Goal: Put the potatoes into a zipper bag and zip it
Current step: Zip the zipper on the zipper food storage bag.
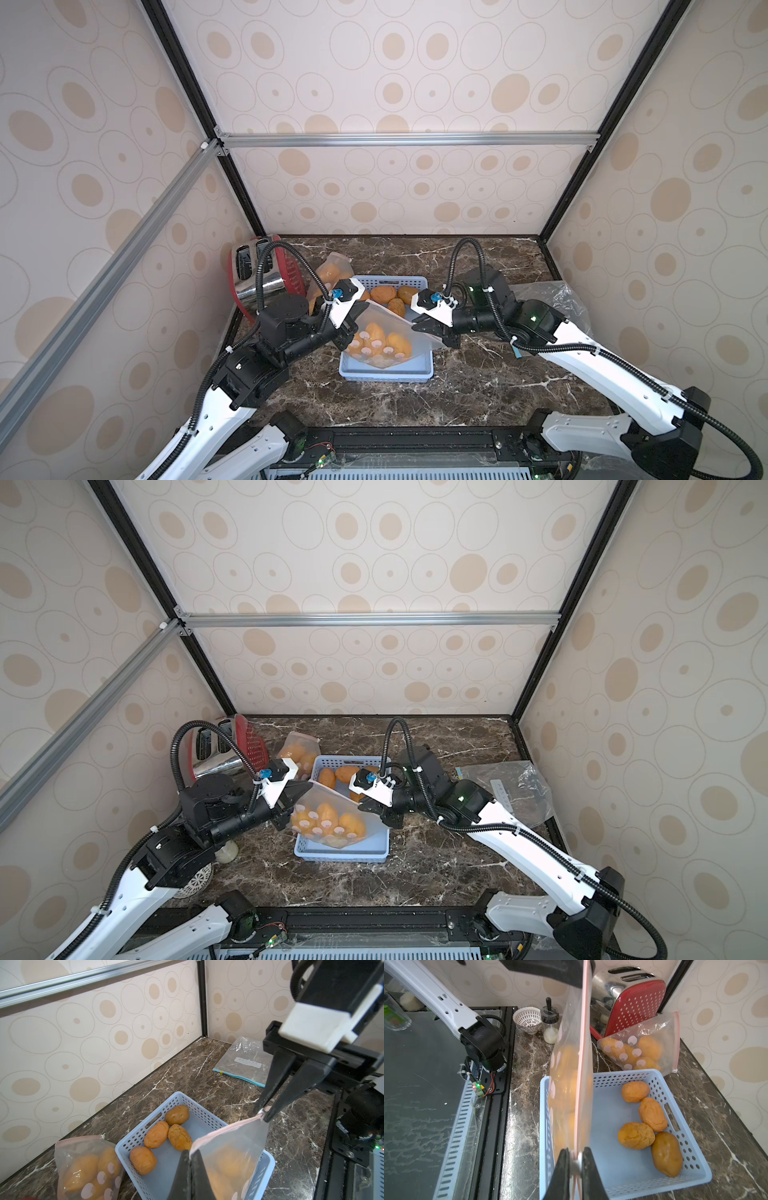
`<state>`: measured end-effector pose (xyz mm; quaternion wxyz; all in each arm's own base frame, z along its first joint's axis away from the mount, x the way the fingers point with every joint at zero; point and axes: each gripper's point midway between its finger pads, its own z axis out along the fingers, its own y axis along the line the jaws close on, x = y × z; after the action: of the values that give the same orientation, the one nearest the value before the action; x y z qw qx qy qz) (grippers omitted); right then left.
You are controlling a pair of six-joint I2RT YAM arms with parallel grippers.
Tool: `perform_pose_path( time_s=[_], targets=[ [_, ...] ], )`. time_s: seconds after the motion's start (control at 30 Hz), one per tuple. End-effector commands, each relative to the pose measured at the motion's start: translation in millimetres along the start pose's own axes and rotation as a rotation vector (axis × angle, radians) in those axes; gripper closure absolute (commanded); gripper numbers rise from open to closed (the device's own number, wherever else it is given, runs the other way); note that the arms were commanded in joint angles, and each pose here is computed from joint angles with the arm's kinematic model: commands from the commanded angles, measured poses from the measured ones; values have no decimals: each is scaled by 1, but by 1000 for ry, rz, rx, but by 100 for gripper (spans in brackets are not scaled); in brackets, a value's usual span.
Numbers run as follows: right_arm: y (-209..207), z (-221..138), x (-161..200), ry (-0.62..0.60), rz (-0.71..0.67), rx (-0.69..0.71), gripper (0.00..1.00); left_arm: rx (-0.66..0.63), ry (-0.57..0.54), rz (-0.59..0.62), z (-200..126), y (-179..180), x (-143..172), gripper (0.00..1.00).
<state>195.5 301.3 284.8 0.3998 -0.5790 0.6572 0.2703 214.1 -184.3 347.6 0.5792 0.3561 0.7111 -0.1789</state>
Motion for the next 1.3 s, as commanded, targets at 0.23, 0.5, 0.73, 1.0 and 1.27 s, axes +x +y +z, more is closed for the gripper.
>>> perform_pose_path(
  time_s=[0.23,0.5,0.73,1.0,1.27],
  targets=[
    [-2,-16,60,227,99,93,100,-219,-187,-10,-30,39,-52,100],
    [-11,-30,86,350,141,184,100,-246,-176,-14,-29,44,-49,100],
    [-13,-37,92,380,147,215,100,-251,-172,-16,-29,45,-48,100],
    [-15,-38,91,384,147,225,100,-245,-168,-18,-27,44,-48,100],
    [-17,-38,53,200,156,224,77,-239,-203,-47,-24,44,-56,100]
  ],
)
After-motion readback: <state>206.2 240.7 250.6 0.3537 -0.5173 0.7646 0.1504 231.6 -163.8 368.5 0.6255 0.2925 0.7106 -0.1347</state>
